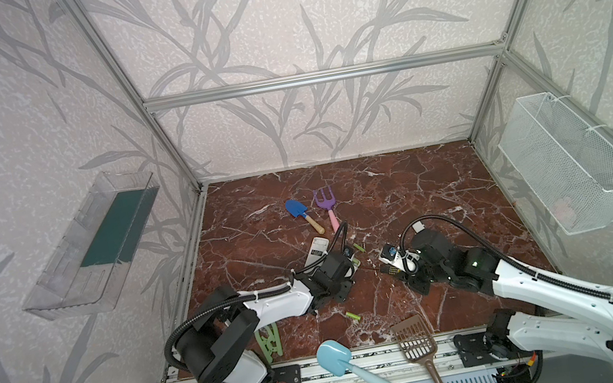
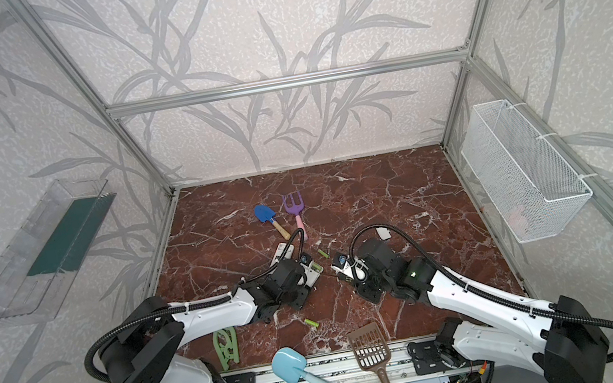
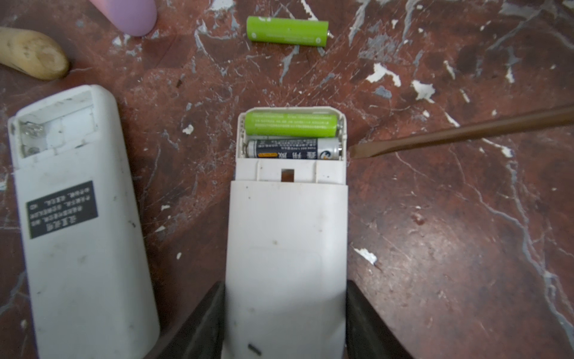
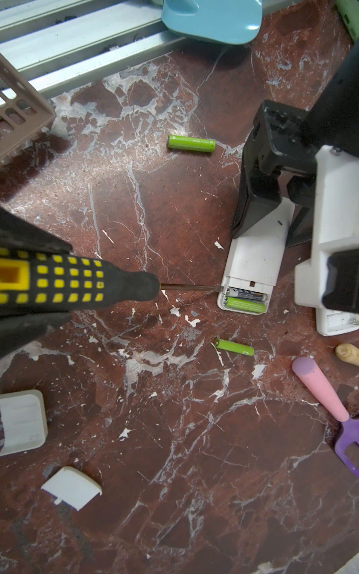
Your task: Unload the batteries from the remote control
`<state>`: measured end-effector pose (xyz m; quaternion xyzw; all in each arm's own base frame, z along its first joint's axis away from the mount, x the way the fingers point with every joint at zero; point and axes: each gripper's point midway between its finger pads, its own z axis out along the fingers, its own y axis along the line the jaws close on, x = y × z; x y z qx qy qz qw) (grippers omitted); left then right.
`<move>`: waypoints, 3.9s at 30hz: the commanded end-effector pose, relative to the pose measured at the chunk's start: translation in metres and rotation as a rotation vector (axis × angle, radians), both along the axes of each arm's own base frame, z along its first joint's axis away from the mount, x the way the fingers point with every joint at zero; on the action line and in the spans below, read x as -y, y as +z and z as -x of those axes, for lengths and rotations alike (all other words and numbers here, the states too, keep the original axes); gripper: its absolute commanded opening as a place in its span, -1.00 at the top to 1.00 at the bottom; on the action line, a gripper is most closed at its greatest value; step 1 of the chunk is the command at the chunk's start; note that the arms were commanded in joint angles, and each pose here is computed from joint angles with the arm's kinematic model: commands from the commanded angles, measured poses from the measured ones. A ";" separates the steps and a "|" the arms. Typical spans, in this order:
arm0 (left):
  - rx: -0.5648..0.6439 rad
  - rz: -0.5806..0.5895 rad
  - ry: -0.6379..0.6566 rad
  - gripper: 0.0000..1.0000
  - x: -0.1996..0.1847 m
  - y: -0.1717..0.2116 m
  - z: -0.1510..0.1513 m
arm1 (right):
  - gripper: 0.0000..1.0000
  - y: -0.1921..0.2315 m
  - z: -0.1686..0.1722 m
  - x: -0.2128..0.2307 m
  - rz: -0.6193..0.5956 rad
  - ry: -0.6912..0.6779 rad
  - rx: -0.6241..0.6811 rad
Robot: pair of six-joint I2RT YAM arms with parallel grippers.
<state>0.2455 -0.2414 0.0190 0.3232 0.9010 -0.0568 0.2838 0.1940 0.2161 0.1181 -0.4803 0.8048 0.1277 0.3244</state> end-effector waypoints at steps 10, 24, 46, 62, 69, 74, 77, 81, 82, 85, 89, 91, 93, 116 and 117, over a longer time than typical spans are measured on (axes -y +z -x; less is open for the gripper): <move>-0.094 -0.069 -0.013 -0.08 -0.019 -0.025 0.022 | 1.00 0.003 -0.003 -0.003 -0.026 -0.007 0.022; -0.104 -0.071 -0.010 -0.05 -0.020 -0.027 0.024 | 1.00 0.008 0.000 -0.003 -0.039 -0.005 0.019; -0.109 -0.070 -0.011 -0.01 -0.020 -0.029 0.025 | 1.00 0.000 -0.001 -0.003 -0.022 -0.011 0.003; -0.122 -0.053 -0.042 0.06 -0.015 -0.029 0.029 | 1.00 0.000 -0.005 -0.012 -0.069 -0.021 0.001; -0.137 -0.038 -0.078 0.10 -0.010 -0.031 0.033 | 1.00 0.004 -0.007 -0.021 -0.127 -0.030 0.006; -0.141 -0.028 -0.087 0.16 -0.009 -0.029 0.034 | 1.00 0.005 -0.004 -0.031 -0.155 -0.032 0.010; -0.142 -0.028 -0.088 0.17 -0.009 -0.029 0.035 | 1.00 0.005 -0.002 -0.035 -0.168 -0.044 0.012; -0.144 -0.027 -0.084 0.18 -0.009 -0.029 0.035 | 1.00 0.005 -0.003 -0.033 -0.175 -0.082 0.011; -0.147 -0.027 -0.083 0.18 -0.009 -0.030 0.036 | 1.00 0.005 -0.003 -0.032 -0.179 -0.095 0.009; -0.151 -0.017 -0.084 0.19 -0.008 -0.029 0.036 | 1.00 0.006 -0.002 -0.033 -0.205 -0.127 0.006; -0.154 -0.009 -0.089 0.19 -0.006 -0.029 0.037 | 1.00 0.002 0.002 -0.031 -0.219 -0.162 -0.004; -0.157 -0.012 -0.094 0.19 -0.007 -0.030 0.038 | 1.00 -0.004 0.005 -0.027 -0.217 -0.179 -0.015; -0.161 -0.010 -0.102 0.20 -0.007 -0.031 0.040 | 1.00 -0.009 0.009 -0.024 -0.223 -0.197 -0.021; -0.191 -0.001 -0.121 0.25 -0.007 -0.038 0.047 | 1.00 -0.049 0.023 0.000 -0.252 -0.301 -0.021; -0.192 0.002 -0.124 0.25 -0.006 -0.038 0.048 | 1.00 -0.049 0.022 0.000 -0.256 -0.306 -0.017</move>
